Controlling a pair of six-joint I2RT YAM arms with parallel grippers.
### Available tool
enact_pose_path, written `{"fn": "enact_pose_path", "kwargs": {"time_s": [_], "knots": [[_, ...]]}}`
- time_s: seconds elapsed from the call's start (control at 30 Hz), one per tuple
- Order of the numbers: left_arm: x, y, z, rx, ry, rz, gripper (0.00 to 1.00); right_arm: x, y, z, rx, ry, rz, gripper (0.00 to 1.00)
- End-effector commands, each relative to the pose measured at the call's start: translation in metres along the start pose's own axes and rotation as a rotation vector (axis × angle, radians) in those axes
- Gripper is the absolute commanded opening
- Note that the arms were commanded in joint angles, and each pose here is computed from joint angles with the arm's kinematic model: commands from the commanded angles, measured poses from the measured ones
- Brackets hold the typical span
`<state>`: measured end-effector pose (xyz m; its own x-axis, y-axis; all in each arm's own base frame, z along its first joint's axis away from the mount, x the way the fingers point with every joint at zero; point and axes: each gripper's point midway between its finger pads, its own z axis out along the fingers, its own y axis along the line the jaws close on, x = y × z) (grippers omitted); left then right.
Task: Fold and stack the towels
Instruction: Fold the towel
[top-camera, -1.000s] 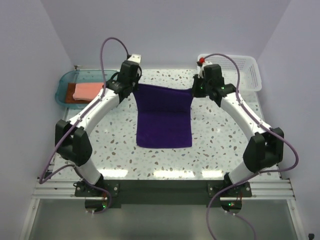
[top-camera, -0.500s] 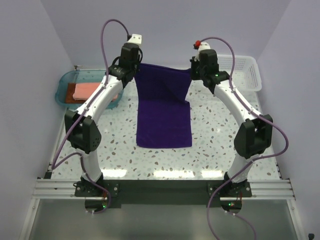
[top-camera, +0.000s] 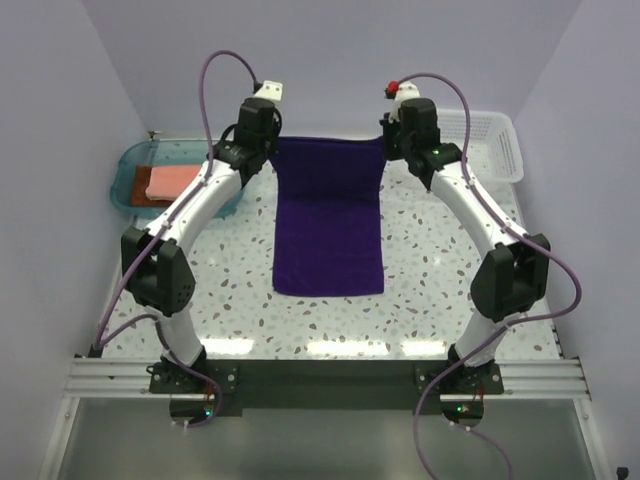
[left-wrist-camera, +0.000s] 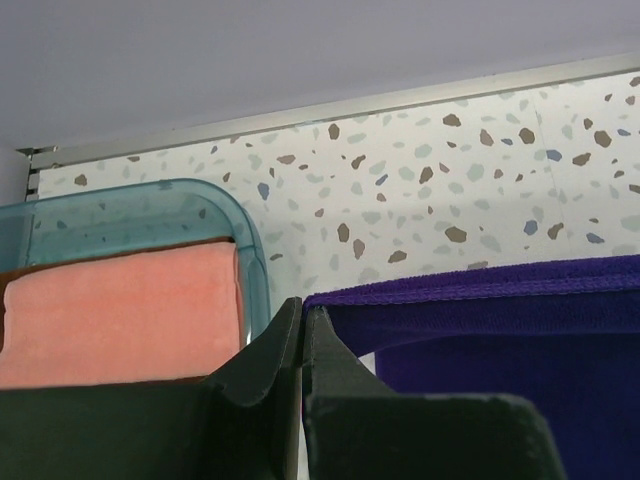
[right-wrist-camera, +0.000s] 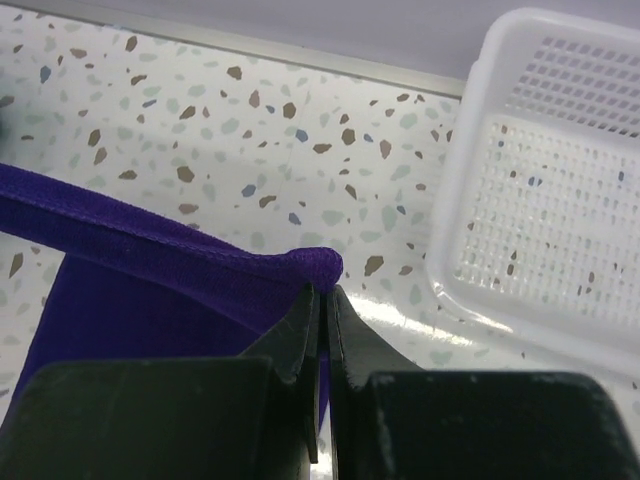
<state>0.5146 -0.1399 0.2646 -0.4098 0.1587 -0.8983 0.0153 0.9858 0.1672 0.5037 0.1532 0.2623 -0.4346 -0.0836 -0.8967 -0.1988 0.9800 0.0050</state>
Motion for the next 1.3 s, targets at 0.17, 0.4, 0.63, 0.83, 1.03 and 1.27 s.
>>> {"fn": "enact_pose_path", "kwargs": {"time_s": [0.17,0.4,0.63,0.83,1.03,1.27], "knots": [[0.042,0.038,-0.043,-0.038,0.116,-0.017,0.02,0.035,-0.020,-0.056,0.024,0.118,0.027,0.00],[0.122,0.021,-0.073,0.083,0.302,-0.048,0.02,0.109,0.006,-0.081,-0.102,0.326,0.117,0.00],[0.206,-0.011,-0.106,0.215,0.462,-0.121,0.01,0.184,0.015,-0.102,-0.145,0.484,0.152,0.00],[0.266,-0.019,-0.120,0.229,0.558,-0.127,0.01,0.251,0.026,-0.107,-0.178,0.610,0.181,0.00],[0.296,-0.023,-0.116,0.214,0.618,-0.096,0.01,0.291,0.024,-0.100,-0.146,0.678,0.198,0.00],[0.266,-0.023,-0.108,0.194,0.563,-0.080,0.01,0.272,0.018,-0.095,-0.116,0.654,0.171,0.00]]}}
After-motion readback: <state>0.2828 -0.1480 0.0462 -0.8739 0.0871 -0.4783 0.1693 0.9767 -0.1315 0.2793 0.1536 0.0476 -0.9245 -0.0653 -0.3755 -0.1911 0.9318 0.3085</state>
